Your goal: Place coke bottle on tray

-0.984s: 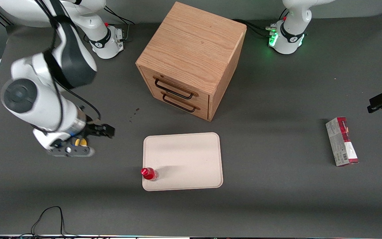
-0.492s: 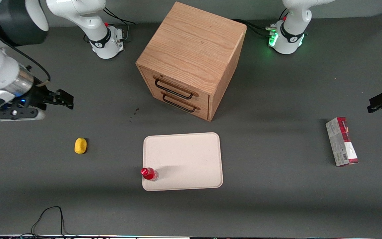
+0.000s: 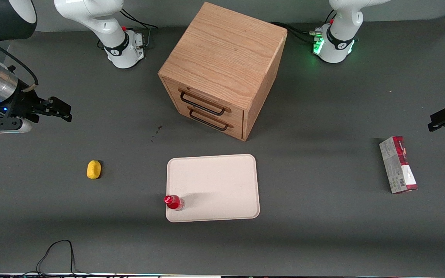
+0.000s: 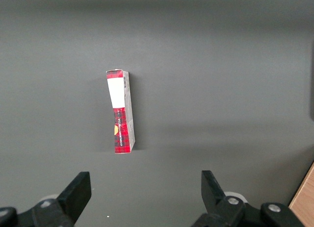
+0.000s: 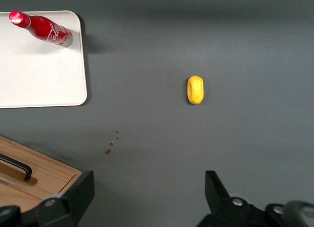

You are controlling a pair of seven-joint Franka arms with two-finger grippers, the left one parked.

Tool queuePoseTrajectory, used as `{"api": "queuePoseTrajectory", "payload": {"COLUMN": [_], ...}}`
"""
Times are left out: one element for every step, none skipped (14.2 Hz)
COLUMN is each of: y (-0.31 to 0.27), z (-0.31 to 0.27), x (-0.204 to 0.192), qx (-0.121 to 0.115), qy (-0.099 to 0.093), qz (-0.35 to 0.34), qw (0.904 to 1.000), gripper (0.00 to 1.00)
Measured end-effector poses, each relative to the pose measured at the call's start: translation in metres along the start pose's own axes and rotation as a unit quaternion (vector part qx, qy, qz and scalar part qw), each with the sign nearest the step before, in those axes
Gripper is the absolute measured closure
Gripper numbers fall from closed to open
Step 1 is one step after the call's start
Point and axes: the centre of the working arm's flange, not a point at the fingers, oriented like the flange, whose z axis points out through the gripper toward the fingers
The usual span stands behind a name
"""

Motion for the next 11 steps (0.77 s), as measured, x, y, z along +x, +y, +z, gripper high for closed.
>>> {"api": "queuePoseTrajectory", "payload": {"y": [0.005, 0.012, 0.02, 0.028, 0.036, 0.041, 0.045, 0.044, 0.041, 0.036, 0.033], "z": [0.001, 0.002, 0.003, 0.002, 0.002, 0.002, 0.002, 0.001, -0.001, -0.002, -0.002], "x": [-0.001, -0.001, -0.002, -0.003, -0.005, -0.009, -0.015, -0.02, -0.024, -0.026, -0.027], "qx": [0.001, 0.01, 0.022, 0.029, 0.033, 0.035, 0.036, 0.036, 0.035, 0.034, 0.034], "qy": [-0.007, -0.014, -0.018, -0.02, -0.022, -0.023, -0.024, -0.023, -0.022, -0.022, -0.022], "qz": [0.004, 0.011, 0.011, 0.005, 0.001, 0.0, 0.0, -0.001, -0.004, -0.008, -0.011], "qw": [1.0, 0.9998, 0.9995, 0.9994, 0.9992, 0.9991, 0.9991, 0.9991, 0.9991, 0.9991, 0.9991], "gripper": [0.0, 0.0, 0.0, 0.0, 0.0, 0.0, 0.0, 0.0, 0.0, 0.0, 0.0]}}
